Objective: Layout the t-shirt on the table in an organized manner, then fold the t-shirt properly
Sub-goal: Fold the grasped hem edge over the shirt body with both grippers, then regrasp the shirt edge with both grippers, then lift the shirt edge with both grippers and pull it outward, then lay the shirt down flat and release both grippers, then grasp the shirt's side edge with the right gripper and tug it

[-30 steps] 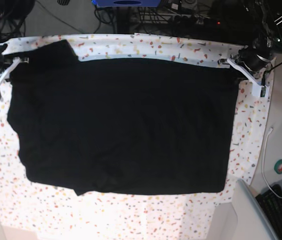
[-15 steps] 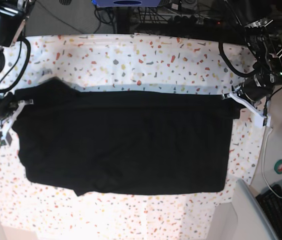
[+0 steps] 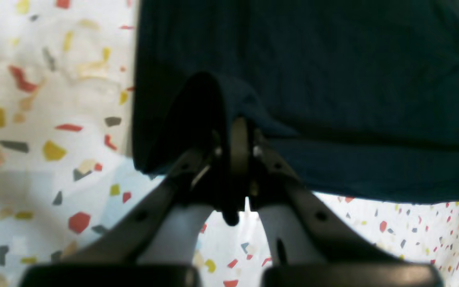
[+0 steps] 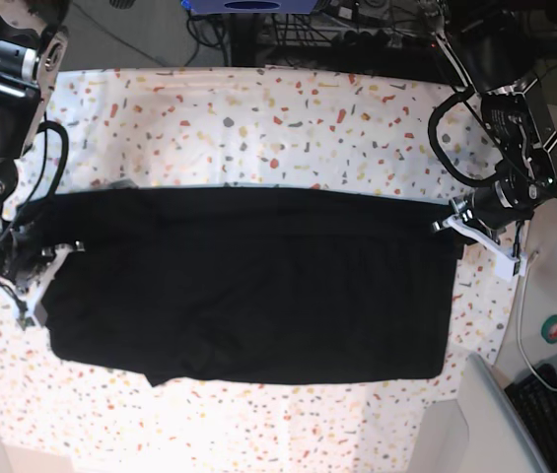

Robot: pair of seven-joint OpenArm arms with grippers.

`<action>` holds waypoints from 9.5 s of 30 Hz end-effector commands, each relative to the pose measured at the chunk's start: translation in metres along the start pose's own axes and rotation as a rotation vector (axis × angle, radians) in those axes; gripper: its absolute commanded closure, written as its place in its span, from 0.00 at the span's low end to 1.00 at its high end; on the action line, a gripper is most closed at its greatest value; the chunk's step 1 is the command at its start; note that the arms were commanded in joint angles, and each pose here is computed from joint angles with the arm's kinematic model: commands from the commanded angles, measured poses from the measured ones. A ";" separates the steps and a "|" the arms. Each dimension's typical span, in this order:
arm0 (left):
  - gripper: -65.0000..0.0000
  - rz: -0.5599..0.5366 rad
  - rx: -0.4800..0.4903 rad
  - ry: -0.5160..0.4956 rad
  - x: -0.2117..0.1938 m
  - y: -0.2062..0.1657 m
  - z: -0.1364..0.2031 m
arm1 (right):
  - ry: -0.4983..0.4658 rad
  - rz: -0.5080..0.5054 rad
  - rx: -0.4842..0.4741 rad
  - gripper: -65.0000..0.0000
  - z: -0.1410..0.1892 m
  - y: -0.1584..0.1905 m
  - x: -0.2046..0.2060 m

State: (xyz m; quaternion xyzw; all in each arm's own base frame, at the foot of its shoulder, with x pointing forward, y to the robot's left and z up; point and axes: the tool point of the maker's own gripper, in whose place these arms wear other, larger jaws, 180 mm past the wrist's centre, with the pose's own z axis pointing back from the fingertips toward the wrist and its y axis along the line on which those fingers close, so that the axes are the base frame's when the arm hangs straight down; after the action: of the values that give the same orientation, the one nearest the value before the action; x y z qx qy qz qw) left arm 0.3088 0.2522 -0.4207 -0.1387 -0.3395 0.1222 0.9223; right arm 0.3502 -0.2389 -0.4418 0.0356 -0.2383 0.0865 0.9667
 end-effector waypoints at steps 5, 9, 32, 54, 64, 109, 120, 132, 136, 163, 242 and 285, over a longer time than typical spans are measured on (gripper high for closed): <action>1.00 0.072 0.036 -0.096 0.024 0.010 -0.005 | -0.066 -0.011 -0.008 1.00 0.002 -0.015 0.030; 1.00 0.067 0.016 -0.094 0.028 0.001 -0.015 | -0.085 -0.020 0.006 1.00 -0.001 -0.013 0.035; 0.70 0.132 0.022 -0.136 0.046 -0.005 -0.032 | -0.138 -0.095 0.000 0.55 0.002 -0.025 0.039; 0.00 0.365 0.004 -0.397 -0.021 0.060 0.046 | -0.330 -0.394 -0.142 0.43 0.083 -0.027 -0.070; 0.00 0.397 -0.058 -0.319 -0.025 0.041 -0.008 | -0.331 -0.400 -0.144 0.43 0.083 -0.028 -0.071; 1.00 0.311 -0.027 -0.206 -0.039 0.035 -0.033 | -0.369 -0.876 0.094 1.00 -0.008 -0.046 -0.075; 1.00 0.217 0.075 -0.186 -0.020 0.043 0.011 | -0.298 -0.717 0.028 1.00 0.038 -0.063 -0.061; 1.00 0.067 -0.061 -0.376 0.170 -0.054 0.064 | -0.398 -0.679 -0.036 1.00 0.124 -0.092 0.109; 1.00 0.048 -0.149 -0.486 0.246 -0.091 0.084 | -0.488 -0.653 -0.006 1.00 0.153 -0.100 0.183; 1.00 0.141 -0.222 -0.424 0.254 -0.109 0.029 | -0.476 -0.597 -0.128 1.00 0.179 -0.152 0.185; 0.32 0.387 0.462 -0.132 -0.091 0.159 0.134 | -0.055 -0.682 -0.324 0.48 0.117 -0.070 -0.180; 1.00 0.259 0.394 -0.221 -0.051 0.149 0.156 | -0.125 -0.265 -0.054 0.48 -0.034 -0.039 0.008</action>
State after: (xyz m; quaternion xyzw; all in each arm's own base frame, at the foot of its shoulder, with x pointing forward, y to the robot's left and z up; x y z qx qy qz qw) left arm 0.1442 0.3933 -0.3985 0.0063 -0.3700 0.3245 0.8705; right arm 0.3587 -0.2629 -0.4896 0.0524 -0.2613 -0.0508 0.9625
